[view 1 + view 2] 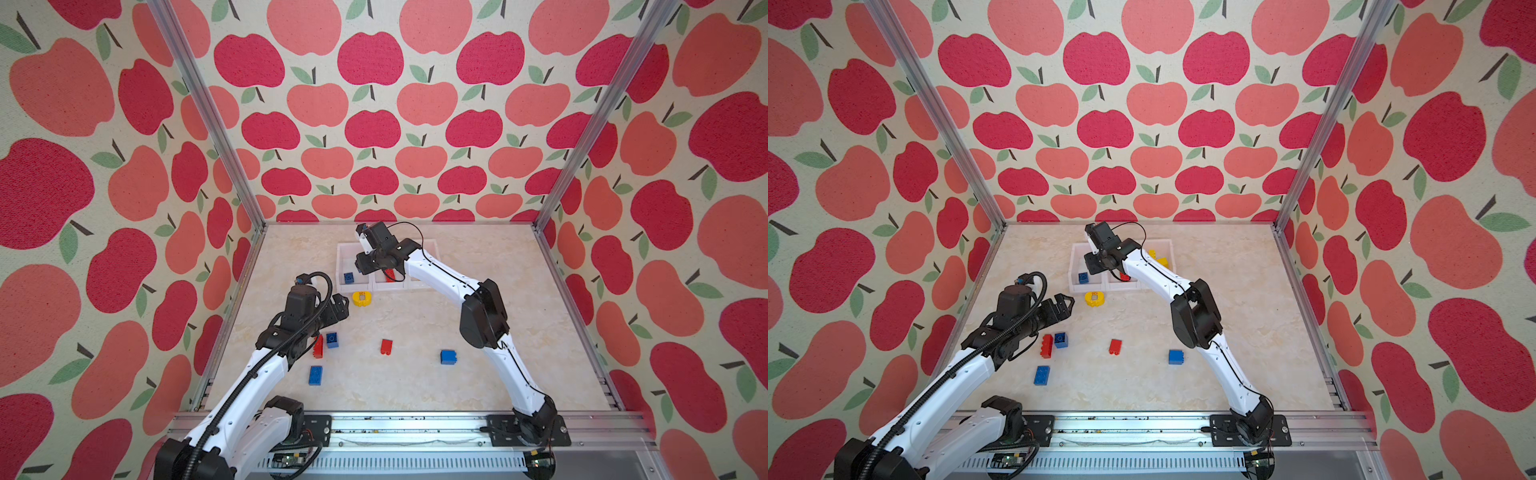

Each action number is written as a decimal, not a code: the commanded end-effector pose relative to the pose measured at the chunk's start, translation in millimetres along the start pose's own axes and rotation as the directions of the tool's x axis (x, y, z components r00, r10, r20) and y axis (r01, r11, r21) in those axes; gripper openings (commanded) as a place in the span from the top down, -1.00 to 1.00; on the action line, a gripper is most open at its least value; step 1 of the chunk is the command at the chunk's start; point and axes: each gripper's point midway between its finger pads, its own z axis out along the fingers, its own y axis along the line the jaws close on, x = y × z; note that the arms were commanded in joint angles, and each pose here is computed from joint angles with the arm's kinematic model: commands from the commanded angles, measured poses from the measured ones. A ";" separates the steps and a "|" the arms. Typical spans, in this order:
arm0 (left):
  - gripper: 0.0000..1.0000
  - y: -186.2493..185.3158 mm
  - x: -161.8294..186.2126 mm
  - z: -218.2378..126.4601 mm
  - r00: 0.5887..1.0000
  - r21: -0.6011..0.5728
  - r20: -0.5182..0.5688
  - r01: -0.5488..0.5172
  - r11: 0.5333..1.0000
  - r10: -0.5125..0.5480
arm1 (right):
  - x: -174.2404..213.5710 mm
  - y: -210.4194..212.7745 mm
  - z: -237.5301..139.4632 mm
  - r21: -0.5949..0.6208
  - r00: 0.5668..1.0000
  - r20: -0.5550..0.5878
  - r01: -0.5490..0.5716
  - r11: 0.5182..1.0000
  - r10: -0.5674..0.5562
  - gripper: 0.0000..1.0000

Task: Sort the legos into containers by color
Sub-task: 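Carry the blue brick with the right gripper over the blue compartment, then open the right gripper to drop the blue brick into the blue compartment, then close the left gripper on the blue 2x2 brick while the right gripper withdraws, then carry the blue brick with the left gripper into the blue compartment and release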

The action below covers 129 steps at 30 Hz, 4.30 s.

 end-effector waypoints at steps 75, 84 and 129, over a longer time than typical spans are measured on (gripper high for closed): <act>-0.43 42.4 80.1 9.2 0.883 -0.400 -0.468 -0.183 0.898 -0.028 | 154.7 -65.3 -195.8 0.113 0.971 -0.045 -0.227 0.967 0.234 -0.66; -0.32 51.7 89.4 21.8 0.859 -0.413 -0.510 -0.214 0.885 -0.031 | 161.5 -75.1 -202.9 0.129 0.965 -0.037 -0.253 0.959 0.259 -0.66; 0.44 5.0 12.6 34.3 0.929 -0.310 -0.355 -0.225 0.924 0.107 | 190.4 -87.3 -218.6 0.159 0.949 -0.017 -0.308 0.938 0.315 -0.67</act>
